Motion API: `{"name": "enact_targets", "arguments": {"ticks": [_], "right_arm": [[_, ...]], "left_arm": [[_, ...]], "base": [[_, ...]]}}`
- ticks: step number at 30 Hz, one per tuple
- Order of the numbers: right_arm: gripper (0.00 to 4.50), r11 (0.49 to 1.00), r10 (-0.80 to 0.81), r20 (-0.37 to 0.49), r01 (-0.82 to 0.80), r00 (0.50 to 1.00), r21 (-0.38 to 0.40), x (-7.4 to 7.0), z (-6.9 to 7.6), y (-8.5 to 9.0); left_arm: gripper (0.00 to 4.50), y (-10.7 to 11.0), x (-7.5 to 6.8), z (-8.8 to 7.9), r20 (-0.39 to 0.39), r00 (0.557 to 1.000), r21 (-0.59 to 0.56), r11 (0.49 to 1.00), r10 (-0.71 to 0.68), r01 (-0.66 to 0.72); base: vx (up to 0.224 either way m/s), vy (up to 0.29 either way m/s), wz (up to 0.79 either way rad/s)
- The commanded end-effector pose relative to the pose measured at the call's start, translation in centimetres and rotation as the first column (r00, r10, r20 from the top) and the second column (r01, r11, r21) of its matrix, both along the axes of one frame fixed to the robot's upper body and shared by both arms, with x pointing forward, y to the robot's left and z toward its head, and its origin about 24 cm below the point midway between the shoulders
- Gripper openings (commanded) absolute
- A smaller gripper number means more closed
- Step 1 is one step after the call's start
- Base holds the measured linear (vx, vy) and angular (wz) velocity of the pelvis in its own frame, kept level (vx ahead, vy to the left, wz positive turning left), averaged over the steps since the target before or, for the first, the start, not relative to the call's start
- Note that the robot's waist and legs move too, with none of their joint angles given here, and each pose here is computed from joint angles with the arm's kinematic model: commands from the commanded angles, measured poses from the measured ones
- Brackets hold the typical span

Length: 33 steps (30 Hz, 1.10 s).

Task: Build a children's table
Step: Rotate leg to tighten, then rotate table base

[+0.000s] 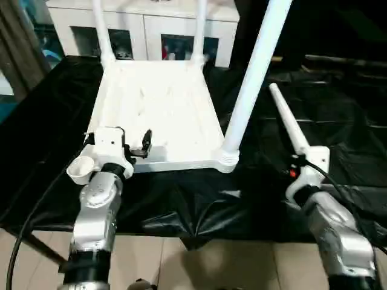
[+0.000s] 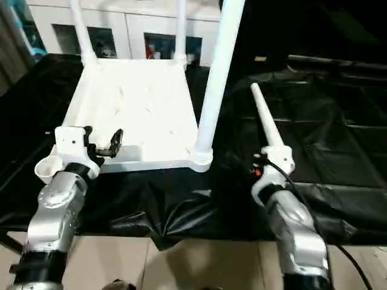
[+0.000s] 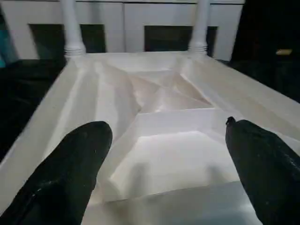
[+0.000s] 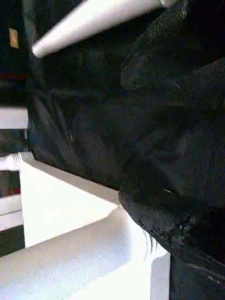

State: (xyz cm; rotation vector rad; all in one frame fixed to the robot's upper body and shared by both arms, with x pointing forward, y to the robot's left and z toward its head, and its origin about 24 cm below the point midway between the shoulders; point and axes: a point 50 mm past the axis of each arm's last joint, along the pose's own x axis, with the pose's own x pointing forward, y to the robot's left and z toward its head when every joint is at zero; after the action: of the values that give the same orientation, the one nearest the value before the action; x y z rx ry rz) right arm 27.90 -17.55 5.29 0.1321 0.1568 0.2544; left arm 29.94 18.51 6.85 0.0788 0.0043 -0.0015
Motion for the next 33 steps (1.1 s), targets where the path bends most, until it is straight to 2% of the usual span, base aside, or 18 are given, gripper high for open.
{"name": "enact_targets", "arguments": {"ticks": [1,5,9,12,13,15,16,17,19,23,25,26,29,30,33], "right_arm": [[3.55,0.999,-0.018,0.008,0.019,1.000,-0.026,0.0,0.2,-0.5],[3.55,0.992,0.106,-0.008,-0.106,0.994,-0.064,-0.5,0.0,0.1],[3.55,0.960,0.267,-0.018,-0.267,0.964,-0.078,-1.2,0.3,0.6],[3.55,0.912,0.410,0.010,-0.410,0.912,-0.019,-1.8,1.2,1.7],[3.55,0.874,0.484,0.025,-0.485,0.875,0.023,-2.1,1.6,2.3],[3.55,0.857,0.512,0.032,-0.513,0.858,0.037,-2.1,1.8,2.6],[3.55,0.821,0.566,0.045,-0.568,0.823,0.054,-2.0,2.1,3.3],[3.55,0.821,0.566,0.045,-0.568,0.823,0.054,-2.0,2.1,3.3],[3.55,0.778,0.622,0.045,-0.624,0.781,0.067,-1.1,2.0,4.7],[3.55,0.746,0.663,0.024,-0.663,0.748,0.067,0.3,1.5,6.1],[3.55,0.735,0.677,0.009,-0.676,0.736,0.050,2.1,1.2,7.2],[3.55,0.735,0.677,0.008,-0.676,0.736,0.050,2.1,1.2,7.3],[3.55,0.753,0.658,0.004,-0.658,0.753,0.035,4.4,1.4,7.9],[3.55,0.753,0.658,0.004,-0.658,0.753,0.035,4.4,1.4,7.9],[3.55,0.774,0.632,-0.004,-0.632,0.775,0.024,6.1,1.7,8.0]], "left_arm": [[4.46,-0.3,-0.2,0.0,-0.017,1.000,0.024,1.000,0.014,-0.013],[4.46,0.3,-0.3,0.2,-0.018,0.998,0.089,0.994,-0.062,0.063],[4.46,2.2,0.4,0.6,-0.070,0.998,0.122,0.992,-0.012,0.020],[4.46,2.8,0.9,1.3,-0.072,0.997,0.179,0.984,-0.010,0.022],[4.46,3.0,1.0,1.5,-0.082,0.996,0.199,0.979,-0.024,0.040],[4.46,3.3,1.0,1.6,-0.091,0.996,0.207,0.978,-0.020,0.038],[4.46,4.0,1.1,1.6,-0.112,0.994,0.226,0.974,-0.004,0.030],[4.46,4.0,1.1,1.6,-0.112,0.994,0.226,0.974,-0.004,0.030],[4.46,5.4,1.3,1.7,-0.169,0.986,0.282,0.958,-0.003,0.052],[4.46,6.6,1.4,1.6,-0.251,0.968,0.318,0.943,-0.016,0.098],[4.46,8.0,1.4,1.6,-0.339,0.941,0.397,0.906,-0.005,0.148],[4.46,8.0,1.4,1.6,-0.340,0.940,0.399,0.905,-0.005,0.149],[4.46,9.3,1.4,1.5,-0.437,0.899,0.438,0.869,-0.017,0.230],[4.46,9.3,1.4,1.5,-0.437,0.899,0.438,0.869,-0.017,0.230],[4.46,9.9,1.3,1.0,-0.533,0.845,0.437,0.838,-0.053,0.328]], "base": [[0.011,-0.147,0.09],[-0.008,-0.167,-0.03],[-0.026,-0.091,-0.05],[-0.009,-0.023,0.00],[0.000,0.000,0.00],[0.000,0.028,0.01],[0.000,0.057,0.01],[0.006,0.060,-0.02],[0.002,0.060,-0.02],[-0.001,0.013,-0.01],[0.000,0.000,0.00],[0.000,0.000,0.00],[0.000,0.000,0.00],[0.000,0.000,0.00],[0.000,0.000,0.00]]}}
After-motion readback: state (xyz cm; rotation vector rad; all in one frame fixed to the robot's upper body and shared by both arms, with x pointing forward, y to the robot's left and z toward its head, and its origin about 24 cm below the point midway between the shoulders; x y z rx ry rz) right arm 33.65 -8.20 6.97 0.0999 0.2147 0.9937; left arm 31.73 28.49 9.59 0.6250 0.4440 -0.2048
